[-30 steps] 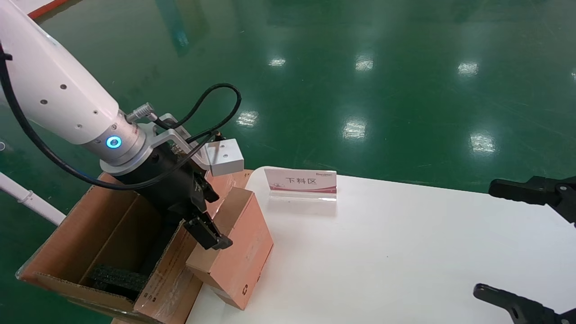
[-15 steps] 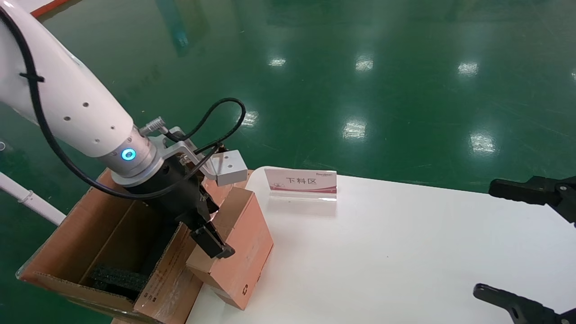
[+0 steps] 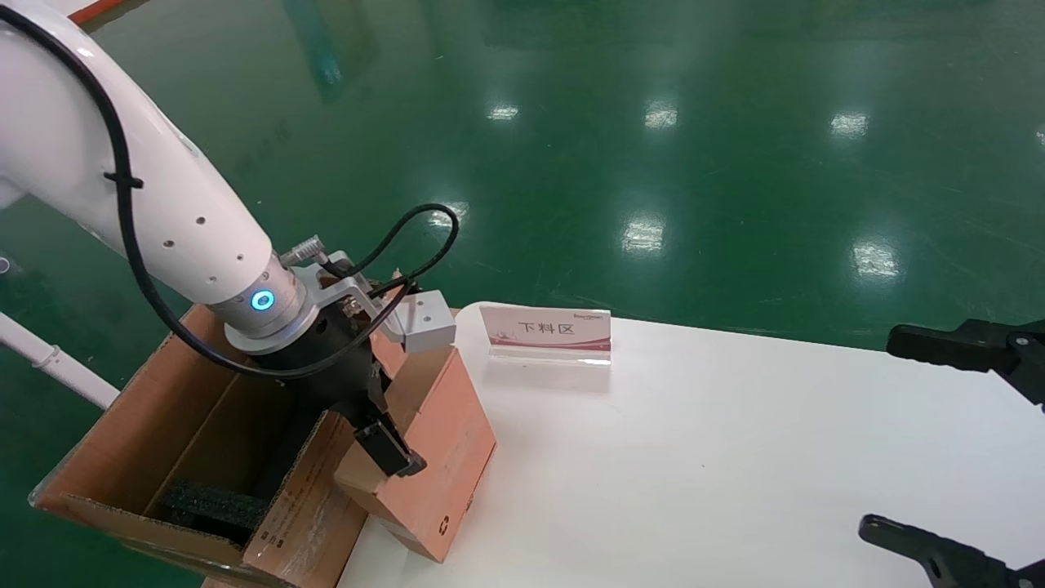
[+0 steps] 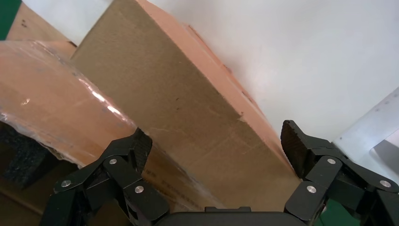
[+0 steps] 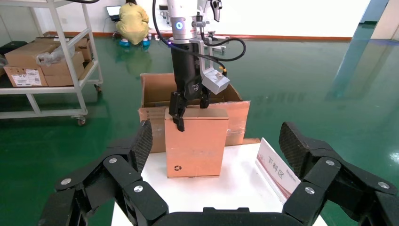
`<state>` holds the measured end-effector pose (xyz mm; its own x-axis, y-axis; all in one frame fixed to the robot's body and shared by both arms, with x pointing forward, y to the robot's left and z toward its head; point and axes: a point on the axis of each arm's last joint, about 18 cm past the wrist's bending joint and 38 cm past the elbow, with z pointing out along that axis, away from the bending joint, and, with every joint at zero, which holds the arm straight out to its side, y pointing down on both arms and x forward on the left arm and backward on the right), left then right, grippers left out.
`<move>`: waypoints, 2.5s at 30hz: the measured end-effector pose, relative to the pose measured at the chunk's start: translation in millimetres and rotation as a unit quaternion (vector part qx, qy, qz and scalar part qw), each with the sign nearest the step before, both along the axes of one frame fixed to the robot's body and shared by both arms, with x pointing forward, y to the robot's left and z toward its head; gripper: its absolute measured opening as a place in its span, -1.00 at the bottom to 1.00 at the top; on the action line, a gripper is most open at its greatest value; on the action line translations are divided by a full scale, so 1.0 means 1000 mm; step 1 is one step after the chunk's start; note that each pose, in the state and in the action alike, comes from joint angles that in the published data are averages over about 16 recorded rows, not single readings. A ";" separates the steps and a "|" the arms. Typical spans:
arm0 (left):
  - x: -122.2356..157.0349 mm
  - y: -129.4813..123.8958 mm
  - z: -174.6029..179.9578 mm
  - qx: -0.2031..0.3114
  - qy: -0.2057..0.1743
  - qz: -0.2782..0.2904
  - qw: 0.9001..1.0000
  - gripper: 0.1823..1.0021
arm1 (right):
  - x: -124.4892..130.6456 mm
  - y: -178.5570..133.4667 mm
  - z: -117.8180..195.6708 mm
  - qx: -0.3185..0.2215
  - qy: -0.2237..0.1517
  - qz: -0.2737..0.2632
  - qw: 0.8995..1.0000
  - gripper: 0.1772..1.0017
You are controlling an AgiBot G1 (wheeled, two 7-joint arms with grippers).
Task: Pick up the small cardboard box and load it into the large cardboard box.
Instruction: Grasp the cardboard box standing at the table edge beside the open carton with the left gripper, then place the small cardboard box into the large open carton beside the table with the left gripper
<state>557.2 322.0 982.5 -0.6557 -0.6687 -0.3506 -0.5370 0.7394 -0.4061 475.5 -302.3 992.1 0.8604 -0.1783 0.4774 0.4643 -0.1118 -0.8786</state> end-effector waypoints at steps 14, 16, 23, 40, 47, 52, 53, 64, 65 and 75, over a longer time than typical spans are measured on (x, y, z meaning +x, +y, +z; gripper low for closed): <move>0.002 0.001 -0.002 0.003 -0.001 0.004 1.000 0.99 | 0.000 0.000 0.000 0.000 0.000 0.000 1.000 1.00; 0.002 0.001 -0.002 0.004 -0.001 0.004 1.000 0.97 | 0.000 0.000 0.000 0.000 0.000 0.000 1.000 0.99; 0.002 0.001 -0.002 0.004 0.000 0.003 1.000 0.88 | 0.000 0.000 0.000 0.000 0.000 0.000 1.000 0.94; 0.001 0.001 -0.001 0.004 -0.001 0.002 1.000 0.22 | 0.000 0.000 0.000 0.000 0.000 0.000 1.000 0.34; 0.001 0.001 -0.001 0.004 0.000 0.001 1.000 -0.12 | 0.000 0.000 0.000 0.000 0.000 0.000 1.000 -0.04; 0.001 0.000 0.002 -0.001 -0.002 0.001 1.000 -0.26 | 0.000 0.000 0.000 0.000 0.000 0.000 1.000 -0.30; 0.001 0.000 0.004 -0.005 -0.003 0.001 1.000 -0.28 | 0.000 0.000 0.000 0.000 0.000 0.000 1.000 -0.36; -0.015 0.011 0.083 -0.092 -0.082 -0.006 0.992 -0.34 | 0.000 0.000 0.000 0.000 0.000 0.000 1.000 -0.77; -0.019 0.013 0.095 -0.100 -0.093 -0.006 0.991 -0.35 | 0.000 0.000 0.000 0.000 0.000 0.000 1.000 -0.79; -0.055 0.052 0.184 -0.132 -0.189 0.015 0.973 -0.37 | 0.000 0.000 0.000 0.000 0.000 0.000 1.000 -0.87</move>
<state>501.9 373.6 1167.0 -0.4926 -0.7847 -0.3763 -0.3317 0.5691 -0.7524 475.6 -302.4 992.1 0.8605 -0.1785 0.4772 0.4641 -0.1116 -0.8787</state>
